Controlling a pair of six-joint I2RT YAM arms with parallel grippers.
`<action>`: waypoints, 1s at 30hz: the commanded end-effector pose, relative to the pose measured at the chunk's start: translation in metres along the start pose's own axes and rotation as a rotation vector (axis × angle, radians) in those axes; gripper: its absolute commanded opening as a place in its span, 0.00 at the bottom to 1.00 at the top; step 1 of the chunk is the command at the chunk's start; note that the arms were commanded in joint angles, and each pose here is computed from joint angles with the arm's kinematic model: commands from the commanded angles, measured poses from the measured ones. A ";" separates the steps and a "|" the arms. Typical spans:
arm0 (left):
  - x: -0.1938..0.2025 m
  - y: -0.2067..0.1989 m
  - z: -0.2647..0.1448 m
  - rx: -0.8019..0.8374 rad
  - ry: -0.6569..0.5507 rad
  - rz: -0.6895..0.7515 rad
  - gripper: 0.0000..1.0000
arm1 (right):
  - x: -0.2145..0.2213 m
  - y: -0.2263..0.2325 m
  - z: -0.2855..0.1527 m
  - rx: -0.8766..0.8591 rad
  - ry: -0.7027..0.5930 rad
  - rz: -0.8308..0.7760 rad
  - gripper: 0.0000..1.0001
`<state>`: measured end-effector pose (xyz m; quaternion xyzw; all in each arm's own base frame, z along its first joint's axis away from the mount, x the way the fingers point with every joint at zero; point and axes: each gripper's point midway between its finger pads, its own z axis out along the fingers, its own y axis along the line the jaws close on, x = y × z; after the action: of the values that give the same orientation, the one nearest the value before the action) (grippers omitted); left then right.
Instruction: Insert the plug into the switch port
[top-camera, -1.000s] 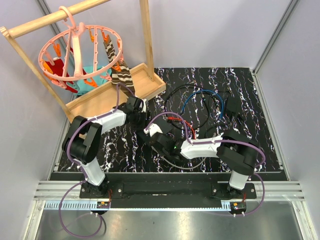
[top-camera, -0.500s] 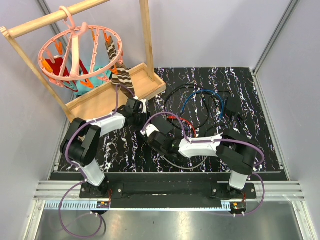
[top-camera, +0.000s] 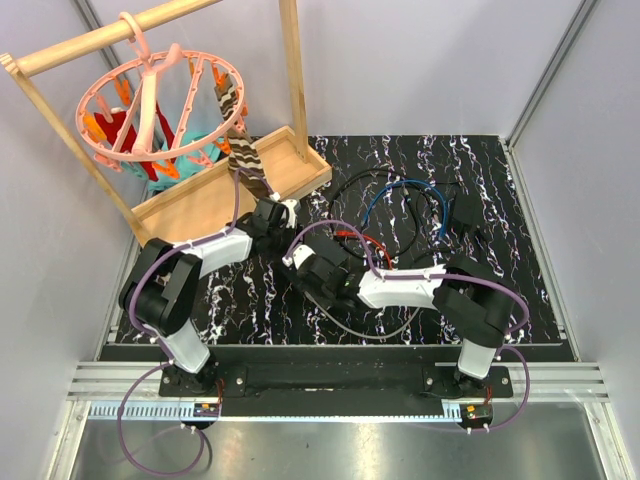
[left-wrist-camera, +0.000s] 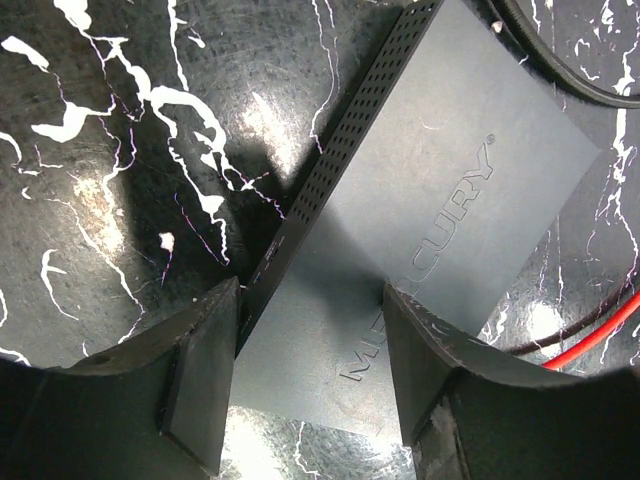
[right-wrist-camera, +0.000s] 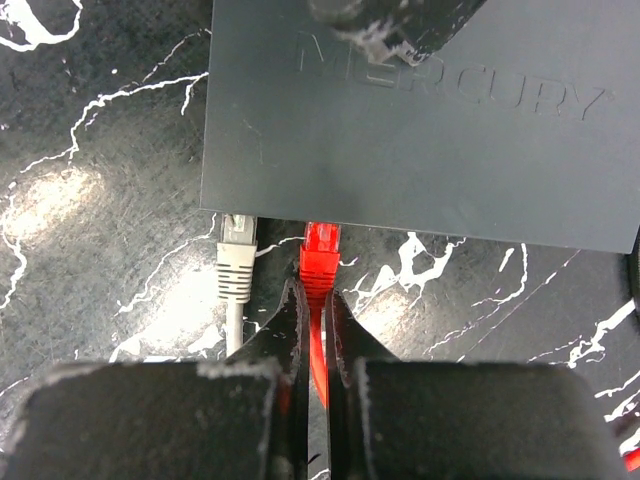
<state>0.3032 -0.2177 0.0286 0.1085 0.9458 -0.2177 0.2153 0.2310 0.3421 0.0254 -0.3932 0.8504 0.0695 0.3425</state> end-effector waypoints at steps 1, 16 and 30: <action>0.121 -0.037 -0.015 0.134 0.420 -0.030 0.56 | -0.176 -0.011 -0.035 -0.007 -0.538 0.143 0.00; 0.080 -0.018 -0.025 0.017 0.289 0.044 0.61 | -0.140 0.030 -0.024 -0.169 -0.443 0.196 0.00; 0.023 0.050 -0.043 -0.216 0.145 0.029 0.77 | -0.110 0.062 -0.027 -0.212 -0.282 0.232 0.52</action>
<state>0.2924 -0.1750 0.0320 0.1197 0.9669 -0.1438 0.1734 0.2077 0.4063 0.0387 -0.3468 0.8561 0.1872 0.3344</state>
